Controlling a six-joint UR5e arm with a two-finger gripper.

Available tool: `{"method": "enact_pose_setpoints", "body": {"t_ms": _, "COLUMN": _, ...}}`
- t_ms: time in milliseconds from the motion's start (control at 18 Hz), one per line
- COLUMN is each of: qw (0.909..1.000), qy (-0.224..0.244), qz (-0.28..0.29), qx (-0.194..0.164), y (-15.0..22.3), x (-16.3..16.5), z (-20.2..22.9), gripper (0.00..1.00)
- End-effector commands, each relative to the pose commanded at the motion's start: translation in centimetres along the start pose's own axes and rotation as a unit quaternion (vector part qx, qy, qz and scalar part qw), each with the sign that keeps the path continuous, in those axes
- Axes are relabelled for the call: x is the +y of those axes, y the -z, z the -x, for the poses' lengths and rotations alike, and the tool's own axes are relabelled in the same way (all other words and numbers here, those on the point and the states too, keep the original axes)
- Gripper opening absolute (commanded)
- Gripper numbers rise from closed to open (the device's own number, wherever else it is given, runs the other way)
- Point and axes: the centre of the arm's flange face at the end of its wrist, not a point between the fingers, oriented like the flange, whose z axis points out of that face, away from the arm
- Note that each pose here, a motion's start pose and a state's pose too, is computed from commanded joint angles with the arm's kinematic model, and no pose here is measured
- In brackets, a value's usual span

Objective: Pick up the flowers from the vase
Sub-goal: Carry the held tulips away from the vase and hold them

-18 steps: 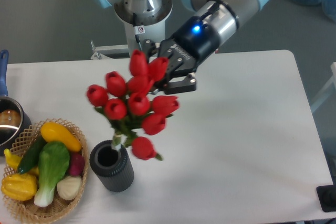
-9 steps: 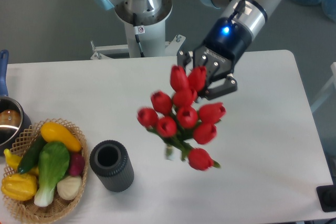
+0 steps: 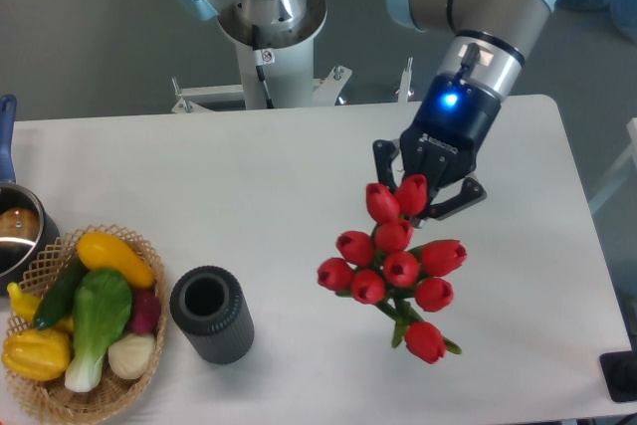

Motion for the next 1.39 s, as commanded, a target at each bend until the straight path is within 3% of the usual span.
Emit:
{"method": "enact_pose_setpoints", "body": {"t_ms": 333, "qw": 0.9929, "qy": 0.02, "qz": 0.116, "qx": -0.015, "y": -0.6, "x": 1.5, "z": -0.6, "gripper": 0.13}}
{"method": "enact_pose_setpoints", "body": {"t_ms": 722, "qw": 0.9837, "qy": 0.023, "qz": 0.177, "qx": -0.017, "y": -1.5, "x": 2.5, "z": -2.2, "gripper": 0.13}}
{"method": "enact_pose_setpoints", "body": {"t_ms": 944, "qw": 0.9625, "qy": 0.025, "qz": 0.269, "qx": -0.026, "y": -2.2, "x": 6.0, "z": -3.1, "gripper": 0.1}}
{"method": "enact_pose_setpoints", "body": {"t_ms": 1111, "qw": 0.9515, "qy": 0.016, "qz": 0.306, "qx": -0.032, "y": -1.9, "x": 6.6, "z": -3.0, "gripper": 0.07}}
{"method": "enact_pose_setpoints", "body": {"t_ms": 1389, "qw": 0.9139, "qy": 0.018, "qz": 0.404, "qx": -0.035, "y": -4.1, "x": 4.9, "z": -3.6, "gripper": 0.08}}
